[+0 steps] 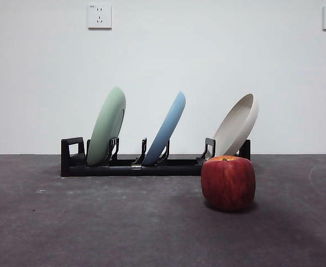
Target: Take the green plate from the plate rack,put the plate on the table,take the apple from the table,put the apple in the plate
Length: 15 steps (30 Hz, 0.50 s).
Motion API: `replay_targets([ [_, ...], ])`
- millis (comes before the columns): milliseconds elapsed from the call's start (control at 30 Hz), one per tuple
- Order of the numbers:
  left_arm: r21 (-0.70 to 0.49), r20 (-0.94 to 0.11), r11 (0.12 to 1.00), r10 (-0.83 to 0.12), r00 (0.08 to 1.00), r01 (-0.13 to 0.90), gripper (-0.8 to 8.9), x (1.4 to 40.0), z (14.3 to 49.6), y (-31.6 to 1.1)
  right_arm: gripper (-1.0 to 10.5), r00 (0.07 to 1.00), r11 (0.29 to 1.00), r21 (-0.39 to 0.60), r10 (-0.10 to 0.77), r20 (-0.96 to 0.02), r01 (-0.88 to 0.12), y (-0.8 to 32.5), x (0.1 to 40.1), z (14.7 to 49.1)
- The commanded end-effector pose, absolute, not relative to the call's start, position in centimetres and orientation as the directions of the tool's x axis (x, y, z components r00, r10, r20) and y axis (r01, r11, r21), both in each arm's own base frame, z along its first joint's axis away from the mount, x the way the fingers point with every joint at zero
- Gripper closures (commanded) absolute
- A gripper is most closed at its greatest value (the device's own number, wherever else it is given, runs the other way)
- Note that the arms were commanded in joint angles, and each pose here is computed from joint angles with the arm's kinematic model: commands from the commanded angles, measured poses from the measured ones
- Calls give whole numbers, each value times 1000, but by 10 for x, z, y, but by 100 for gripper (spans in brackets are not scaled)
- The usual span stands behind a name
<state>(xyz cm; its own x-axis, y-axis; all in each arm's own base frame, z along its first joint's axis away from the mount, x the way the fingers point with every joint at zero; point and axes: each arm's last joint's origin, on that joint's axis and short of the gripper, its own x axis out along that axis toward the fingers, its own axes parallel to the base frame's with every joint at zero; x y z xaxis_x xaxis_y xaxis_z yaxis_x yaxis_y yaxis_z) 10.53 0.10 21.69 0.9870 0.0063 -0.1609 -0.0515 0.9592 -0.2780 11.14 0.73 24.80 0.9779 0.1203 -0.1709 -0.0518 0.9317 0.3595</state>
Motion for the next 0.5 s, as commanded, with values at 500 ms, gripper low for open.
replay_targets([
  [500,-340,-312,904,-367,876,258,817,195,324,-8,942,791,896,321,428,-438,-307,21,201,321],
])
